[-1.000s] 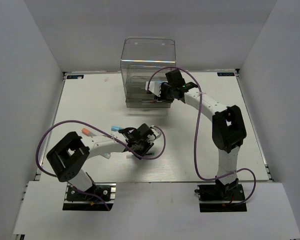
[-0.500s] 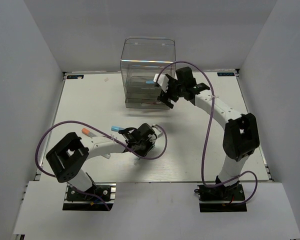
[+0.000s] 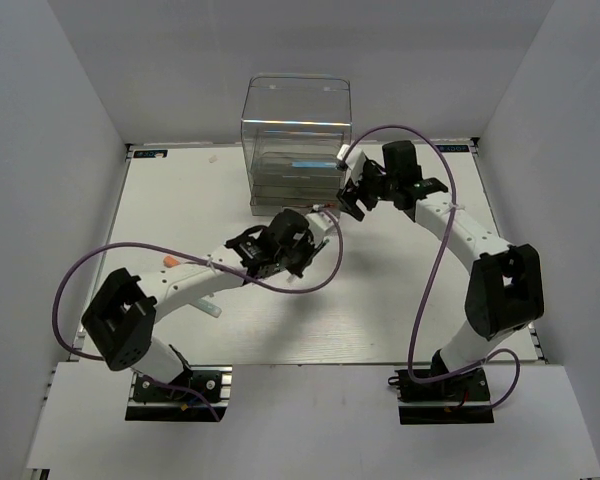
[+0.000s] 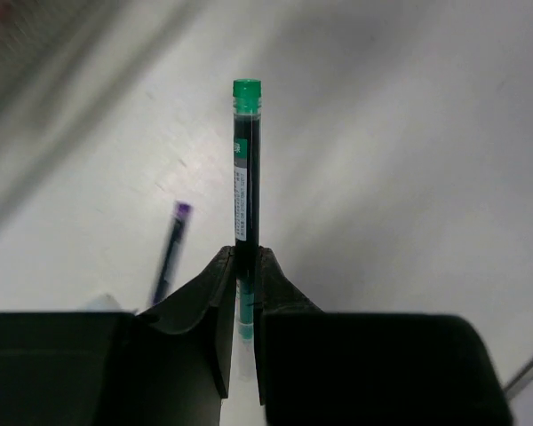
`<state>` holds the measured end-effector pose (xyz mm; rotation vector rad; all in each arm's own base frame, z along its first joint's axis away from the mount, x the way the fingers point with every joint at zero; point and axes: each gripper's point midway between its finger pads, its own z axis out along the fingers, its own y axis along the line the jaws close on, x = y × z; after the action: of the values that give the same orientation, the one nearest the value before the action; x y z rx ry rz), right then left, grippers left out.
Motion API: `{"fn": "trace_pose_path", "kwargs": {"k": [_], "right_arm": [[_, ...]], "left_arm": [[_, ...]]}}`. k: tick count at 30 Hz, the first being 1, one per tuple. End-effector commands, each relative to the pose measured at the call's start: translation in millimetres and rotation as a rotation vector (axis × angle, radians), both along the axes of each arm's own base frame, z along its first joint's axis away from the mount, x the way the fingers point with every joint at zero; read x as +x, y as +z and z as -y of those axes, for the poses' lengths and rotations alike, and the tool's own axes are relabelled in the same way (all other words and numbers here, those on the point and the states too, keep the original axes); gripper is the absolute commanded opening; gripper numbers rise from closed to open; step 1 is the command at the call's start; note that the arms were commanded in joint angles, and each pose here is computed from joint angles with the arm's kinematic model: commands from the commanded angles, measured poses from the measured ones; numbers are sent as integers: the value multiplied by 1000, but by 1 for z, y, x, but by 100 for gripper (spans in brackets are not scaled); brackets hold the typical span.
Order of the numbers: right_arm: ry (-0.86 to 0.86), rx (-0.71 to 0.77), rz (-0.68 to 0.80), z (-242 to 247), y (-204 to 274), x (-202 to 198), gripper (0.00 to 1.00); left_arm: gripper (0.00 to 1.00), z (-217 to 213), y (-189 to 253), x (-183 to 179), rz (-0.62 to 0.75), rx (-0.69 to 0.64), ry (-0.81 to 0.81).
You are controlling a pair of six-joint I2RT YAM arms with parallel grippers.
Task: Sort the stationery into containers
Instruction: Pick up the pen from the center of the board, then place the pen in the drawer.
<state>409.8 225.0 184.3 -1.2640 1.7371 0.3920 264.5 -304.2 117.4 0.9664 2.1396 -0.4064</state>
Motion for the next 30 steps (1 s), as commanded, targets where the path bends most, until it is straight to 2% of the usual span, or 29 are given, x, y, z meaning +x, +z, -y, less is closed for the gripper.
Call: {"fn": "trace_pose_path", "kwargs": {"k": [1, 2, 3, 7, 9, 13, 16, 23, 30], "right_arm": [[15, 62, 36, 5, 22, -8, 81], [16, 63, 28, 7, 18, -10, 81], [10, 65, 30, 9, 19, -10, 81], [-16, 66, 25, 25, 17, -18, 81], [-36, 65, 13, 35, 15, -18, 80], [-52, 57, -18, 47, 6, -22, 80], [-65, 53, -21, 55, 3, -19, 80], [-64, 47, -36, 61, -4, -18, 80], [-46, 41, -35, 62, -7, -19, 80]], "left_arm": [[0, 7, 41, 38, 188, 43, -87], [0, 5, 55, 55, 223, 52, -71], [0, 5, 47, 63, 216, 87, -80], [0, 5, 59, 107, 284, 170, -101], [0, 4, 63, 122, 295, 175, -117], [0, 8, 85, 155, 426, 215, -165], [0, 3, 89, 175, 489, 272, -144], [0, 6, 83, 193, 550, 364, -222], [0, -1, 47, 190, 540, 430, -268]]}}
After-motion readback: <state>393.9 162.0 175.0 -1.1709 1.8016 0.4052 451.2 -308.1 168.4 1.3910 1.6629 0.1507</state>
